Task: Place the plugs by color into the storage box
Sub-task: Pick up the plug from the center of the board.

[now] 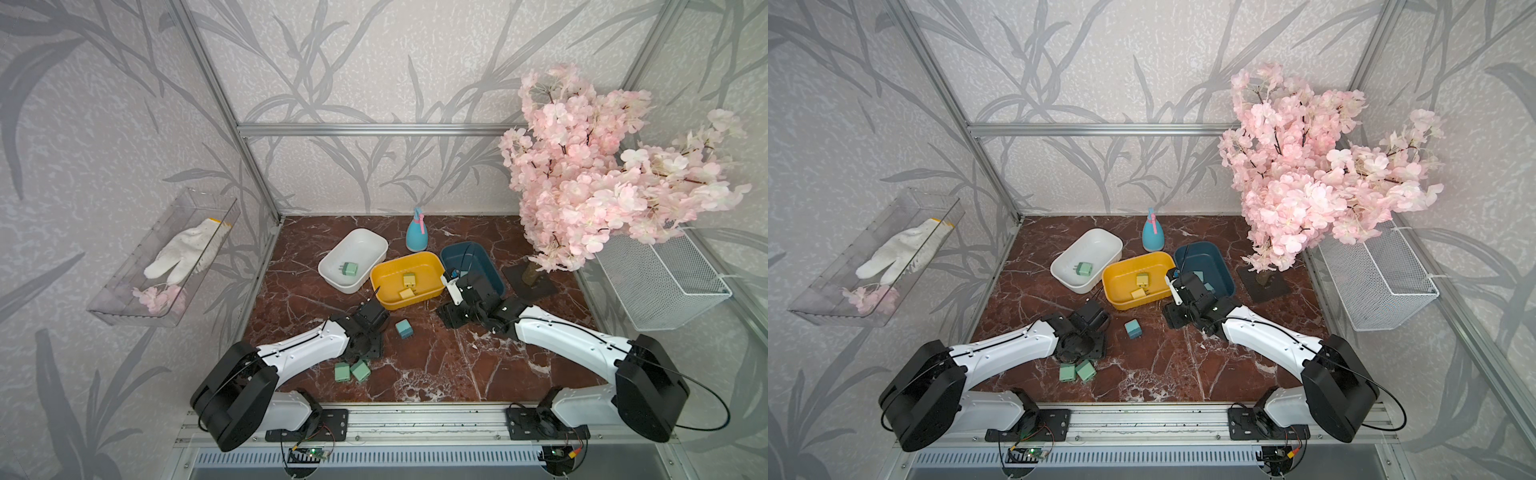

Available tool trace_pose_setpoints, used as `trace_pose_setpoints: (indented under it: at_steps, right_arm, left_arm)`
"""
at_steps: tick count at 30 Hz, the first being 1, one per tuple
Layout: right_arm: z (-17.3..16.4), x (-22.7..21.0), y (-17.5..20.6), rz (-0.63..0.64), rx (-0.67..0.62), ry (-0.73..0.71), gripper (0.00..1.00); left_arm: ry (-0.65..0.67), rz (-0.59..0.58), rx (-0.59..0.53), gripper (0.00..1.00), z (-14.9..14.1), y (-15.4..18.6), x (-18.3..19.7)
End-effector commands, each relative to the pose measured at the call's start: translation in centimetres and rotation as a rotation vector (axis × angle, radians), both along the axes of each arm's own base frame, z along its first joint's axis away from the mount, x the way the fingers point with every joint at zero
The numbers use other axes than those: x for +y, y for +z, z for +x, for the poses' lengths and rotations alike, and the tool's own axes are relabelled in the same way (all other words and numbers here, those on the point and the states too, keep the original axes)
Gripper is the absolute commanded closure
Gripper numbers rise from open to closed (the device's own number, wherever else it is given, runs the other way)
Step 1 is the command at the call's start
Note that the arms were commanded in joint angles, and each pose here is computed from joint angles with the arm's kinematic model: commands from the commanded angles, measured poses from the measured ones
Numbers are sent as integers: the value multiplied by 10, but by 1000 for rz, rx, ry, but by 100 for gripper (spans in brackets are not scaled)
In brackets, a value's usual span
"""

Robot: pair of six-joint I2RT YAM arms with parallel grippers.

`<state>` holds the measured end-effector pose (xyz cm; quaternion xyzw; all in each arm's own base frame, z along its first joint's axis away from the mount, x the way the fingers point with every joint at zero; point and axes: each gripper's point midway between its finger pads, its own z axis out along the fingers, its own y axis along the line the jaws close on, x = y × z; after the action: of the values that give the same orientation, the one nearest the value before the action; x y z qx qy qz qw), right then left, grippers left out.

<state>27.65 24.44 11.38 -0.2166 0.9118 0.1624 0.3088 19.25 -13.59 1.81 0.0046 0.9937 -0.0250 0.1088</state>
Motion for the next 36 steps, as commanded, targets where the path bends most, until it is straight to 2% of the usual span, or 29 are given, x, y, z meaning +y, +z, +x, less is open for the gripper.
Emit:
trace_pose_setpoints:
  at_steps: [1,5,12,19,25,30,36]
  right_arm:
    - [4,8,9,16,-15,4,33]
    - [5,10,8,14,-12,7,33]
    - [4,10,7,4,-9,5,33]
    - [6,13,6,0,-4,4,34]
    - [9,18,19,30,-33,12,34]
    - [12,18,25,21,-55,17,34]
    - [15,8,26,10,-97,-24,34]
  left_arm:
    - [-17,15,21,30,-2,-5,1]
    - [-23,20,51,33,-5,-12,1]
    - [-44,25,7,39,3,2,-1]
    - [-68,-2,-53,42,14,28,-7]
    - [-99,-34,-107,43,26,64,-17]
    - [-138,-42,-202,42,53,101,-30]
    - [-150,-66,-216,42,102,119,-51]
